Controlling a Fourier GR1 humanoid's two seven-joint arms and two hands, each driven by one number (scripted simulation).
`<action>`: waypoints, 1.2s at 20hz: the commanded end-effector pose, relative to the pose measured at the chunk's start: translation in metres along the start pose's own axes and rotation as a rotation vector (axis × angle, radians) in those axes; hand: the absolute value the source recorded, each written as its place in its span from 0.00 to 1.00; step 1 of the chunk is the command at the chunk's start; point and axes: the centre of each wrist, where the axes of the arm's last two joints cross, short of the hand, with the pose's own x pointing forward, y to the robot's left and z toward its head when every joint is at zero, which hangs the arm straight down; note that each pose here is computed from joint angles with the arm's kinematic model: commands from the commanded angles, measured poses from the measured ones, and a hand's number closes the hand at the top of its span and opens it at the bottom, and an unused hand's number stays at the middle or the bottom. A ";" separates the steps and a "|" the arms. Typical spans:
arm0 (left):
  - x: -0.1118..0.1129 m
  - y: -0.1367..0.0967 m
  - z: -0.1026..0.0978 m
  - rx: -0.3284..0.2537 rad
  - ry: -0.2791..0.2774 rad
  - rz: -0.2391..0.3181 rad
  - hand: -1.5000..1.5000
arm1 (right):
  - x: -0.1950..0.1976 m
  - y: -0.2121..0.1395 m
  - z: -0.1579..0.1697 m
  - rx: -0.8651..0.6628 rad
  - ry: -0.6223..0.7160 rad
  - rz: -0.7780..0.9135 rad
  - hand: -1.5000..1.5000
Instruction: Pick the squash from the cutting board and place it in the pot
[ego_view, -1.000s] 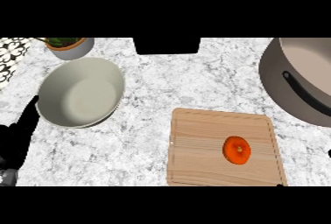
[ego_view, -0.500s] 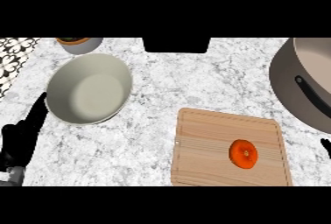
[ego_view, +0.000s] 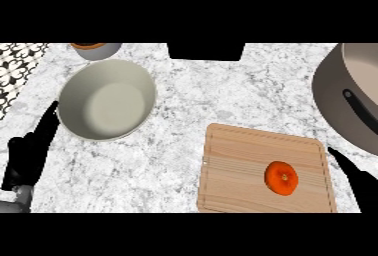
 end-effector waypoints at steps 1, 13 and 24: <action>0.003 -0.005 0.014 -0.021 0.010 0.015 0.50 | 0.039 0.013 -0.014 0.111 0.077 0.073 0.00; -0.012 0.002 0.021 0.017 0.011 0.012 0.50 | 0.074 0.035 -0.058 0.161 0.142 0.155 0.00; -0.010 -0.002 0.014 0.009 0.024 0.008 0.50 | 0.077 0.051 -0.085 0.216 0.195 0.187 0.00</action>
